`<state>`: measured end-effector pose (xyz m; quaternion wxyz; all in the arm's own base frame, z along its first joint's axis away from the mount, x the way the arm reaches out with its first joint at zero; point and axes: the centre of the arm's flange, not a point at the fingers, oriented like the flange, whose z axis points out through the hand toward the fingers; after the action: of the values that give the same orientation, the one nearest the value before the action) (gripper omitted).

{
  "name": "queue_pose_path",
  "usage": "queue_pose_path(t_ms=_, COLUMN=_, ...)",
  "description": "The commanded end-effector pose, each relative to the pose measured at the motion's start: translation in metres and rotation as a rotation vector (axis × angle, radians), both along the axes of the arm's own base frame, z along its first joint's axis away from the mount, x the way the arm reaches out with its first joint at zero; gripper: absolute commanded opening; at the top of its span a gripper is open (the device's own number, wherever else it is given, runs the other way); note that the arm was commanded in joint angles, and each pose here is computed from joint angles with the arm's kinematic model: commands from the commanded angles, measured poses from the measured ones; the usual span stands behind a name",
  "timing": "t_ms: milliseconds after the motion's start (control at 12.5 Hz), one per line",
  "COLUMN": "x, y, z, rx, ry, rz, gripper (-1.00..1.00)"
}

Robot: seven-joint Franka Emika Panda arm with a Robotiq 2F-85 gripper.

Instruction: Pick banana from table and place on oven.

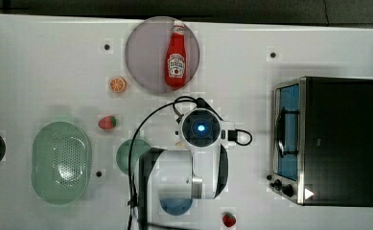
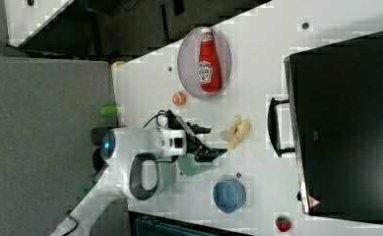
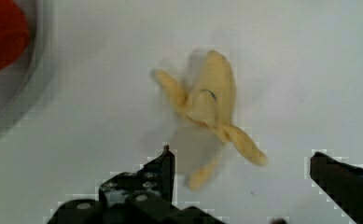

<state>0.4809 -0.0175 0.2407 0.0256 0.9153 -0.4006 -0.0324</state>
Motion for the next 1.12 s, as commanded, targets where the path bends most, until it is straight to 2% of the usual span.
queue_pose_path(t_ms=80, x=0.003, y=-0.001, z=-0.033, rx=-0.003, ry=-0.012, rz=-0.023, gripper=1.00)
queue_pose_path(t_ms=480, x=-0.002, y=0.001, z=-0.076, rx=-0.001, ry=0.002, rz=-0.019, gripper=1.00)
queue_pose_path(t_ms=560, x=-0.003, y=0.001, z=-0.080, rx=-0.001, ry=0.000, rz=-0.019, gripper=0.92)
queue_pose_path(t_ms=960, x=-0.001, y=0.003, z=-0.082, rx=0.000, ry=-0.020, rz=-0.015, gripper=-0.28)
queue_pose_path(t_ms=1040, x=0.000, y=0.003, z=-0.081, rx=0.001, ry=-0.027, rz=-0.015, gripper=-0.47)
queue_pose_path(t_ms=1120, x=0.003, y=0.003, z=-0.077, rx=0.001, ry=-0.042, rz=-0.015, gripper=-0.47)
